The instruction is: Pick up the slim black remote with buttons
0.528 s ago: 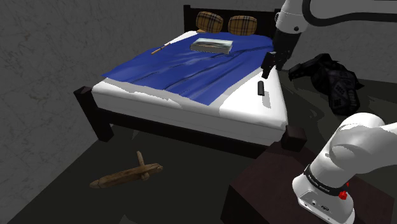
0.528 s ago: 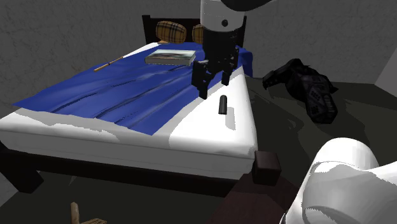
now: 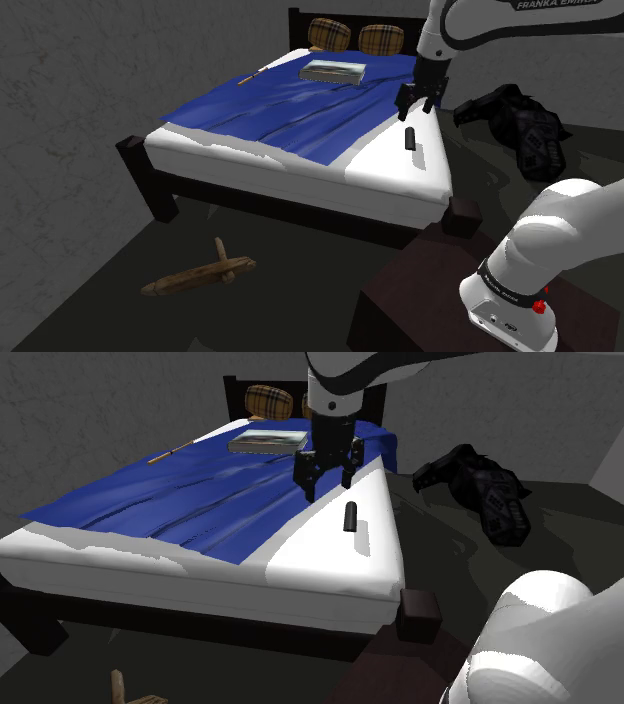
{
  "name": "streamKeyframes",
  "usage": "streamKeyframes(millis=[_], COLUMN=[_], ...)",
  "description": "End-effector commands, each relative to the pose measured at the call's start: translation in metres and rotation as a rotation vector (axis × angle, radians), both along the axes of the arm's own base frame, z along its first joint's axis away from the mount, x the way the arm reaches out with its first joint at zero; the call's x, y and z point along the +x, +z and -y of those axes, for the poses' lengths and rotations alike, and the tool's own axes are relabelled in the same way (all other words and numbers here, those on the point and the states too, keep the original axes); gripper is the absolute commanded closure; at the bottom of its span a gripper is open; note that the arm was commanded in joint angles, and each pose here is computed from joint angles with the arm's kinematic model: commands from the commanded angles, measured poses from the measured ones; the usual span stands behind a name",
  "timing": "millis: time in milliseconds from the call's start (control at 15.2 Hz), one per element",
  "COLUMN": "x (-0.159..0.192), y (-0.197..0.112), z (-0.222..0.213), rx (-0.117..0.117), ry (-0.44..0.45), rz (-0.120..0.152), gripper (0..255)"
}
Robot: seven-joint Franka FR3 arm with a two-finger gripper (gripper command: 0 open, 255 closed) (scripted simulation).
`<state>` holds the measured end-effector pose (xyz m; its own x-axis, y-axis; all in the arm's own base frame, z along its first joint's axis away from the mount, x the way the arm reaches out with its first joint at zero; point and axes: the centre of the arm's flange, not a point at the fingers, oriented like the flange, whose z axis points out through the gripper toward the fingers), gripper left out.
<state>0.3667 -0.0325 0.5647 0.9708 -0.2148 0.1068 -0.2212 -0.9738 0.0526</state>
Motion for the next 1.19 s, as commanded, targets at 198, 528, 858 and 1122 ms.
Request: streamKeyframes(millis=[198, 528, 858, 1122], x=[0.040, 0.073, 0.097, 0.110], y=[-0.031, -0.062, -0.095, -0.122], z=[0.047, 0.100, 0.155, 0.201], rx=[0.033, 0.067, 0.100, 0.126], ry=[-0.155, -0.309, -0.462, -0.585], rz=[-0.002, -0.004, -0.007, -0.009], gripper=[0, 0, 0, 0])
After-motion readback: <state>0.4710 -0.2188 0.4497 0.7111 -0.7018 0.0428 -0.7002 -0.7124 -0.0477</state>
